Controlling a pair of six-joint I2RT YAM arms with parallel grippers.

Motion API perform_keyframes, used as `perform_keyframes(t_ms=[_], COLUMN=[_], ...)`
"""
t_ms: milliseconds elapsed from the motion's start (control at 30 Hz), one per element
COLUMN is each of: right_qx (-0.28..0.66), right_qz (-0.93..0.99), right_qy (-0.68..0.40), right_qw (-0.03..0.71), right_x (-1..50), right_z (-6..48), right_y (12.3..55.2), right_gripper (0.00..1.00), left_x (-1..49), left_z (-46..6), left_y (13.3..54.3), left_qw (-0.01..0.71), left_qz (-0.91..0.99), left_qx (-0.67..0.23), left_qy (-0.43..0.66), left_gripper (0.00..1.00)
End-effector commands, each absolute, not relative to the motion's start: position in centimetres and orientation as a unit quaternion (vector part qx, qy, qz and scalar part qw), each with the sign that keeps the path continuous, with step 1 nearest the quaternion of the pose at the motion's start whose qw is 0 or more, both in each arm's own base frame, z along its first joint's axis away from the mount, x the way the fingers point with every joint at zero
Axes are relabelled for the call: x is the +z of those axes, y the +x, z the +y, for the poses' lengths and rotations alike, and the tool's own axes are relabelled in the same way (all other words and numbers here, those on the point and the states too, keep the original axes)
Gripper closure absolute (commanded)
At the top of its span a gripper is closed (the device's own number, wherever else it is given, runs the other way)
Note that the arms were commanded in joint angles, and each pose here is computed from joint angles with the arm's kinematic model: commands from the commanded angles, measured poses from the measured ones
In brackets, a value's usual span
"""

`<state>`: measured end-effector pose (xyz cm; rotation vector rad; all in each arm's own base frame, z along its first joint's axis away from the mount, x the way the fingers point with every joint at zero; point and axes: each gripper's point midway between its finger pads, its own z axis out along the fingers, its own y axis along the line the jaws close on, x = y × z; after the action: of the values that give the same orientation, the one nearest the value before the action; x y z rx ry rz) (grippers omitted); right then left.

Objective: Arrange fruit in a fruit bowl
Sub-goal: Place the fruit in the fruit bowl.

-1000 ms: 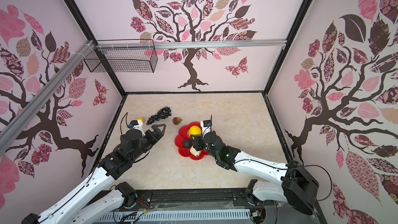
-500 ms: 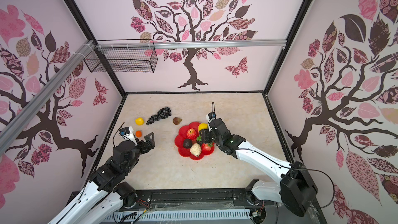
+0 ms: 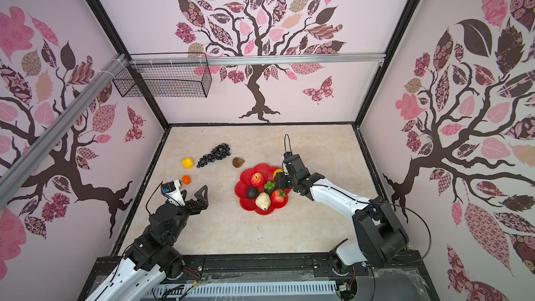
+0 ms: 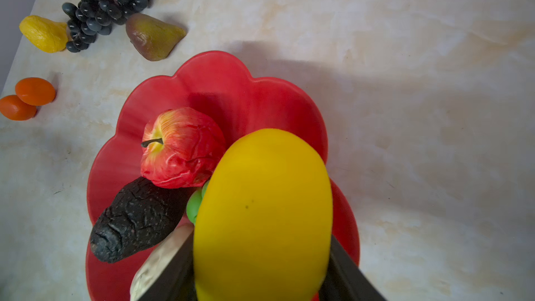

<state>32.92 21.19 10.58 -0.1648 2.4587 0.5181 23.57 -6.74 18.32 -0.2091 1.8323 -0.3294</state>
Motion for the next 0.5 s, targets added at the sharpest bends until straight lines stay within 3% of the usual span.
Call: perform_keyframes(t_ms=[0, 467], right_qx=[0.199, 0.2], right_qz=[0.929, 0.936], right_qy=[-0.07, -0.073], right_qw=[0.305, 0.281], right_x=[10.9, 9.5], right_z=[21.7, 22.4], right_y=[34.1, 34.9], right_gripper=[0.52, 0.51], left_x=[18.0, 17.7], left_z=[-7.0, -7.2], left_y=[23.8, 24.1], left_qw=[0.594, 0.588], left_qz=[0.788, 0.794], left_qx=[-0.137, -0.135], left_qy=[-0.08, -0.076], left_gripper=[0.02, 0.02])
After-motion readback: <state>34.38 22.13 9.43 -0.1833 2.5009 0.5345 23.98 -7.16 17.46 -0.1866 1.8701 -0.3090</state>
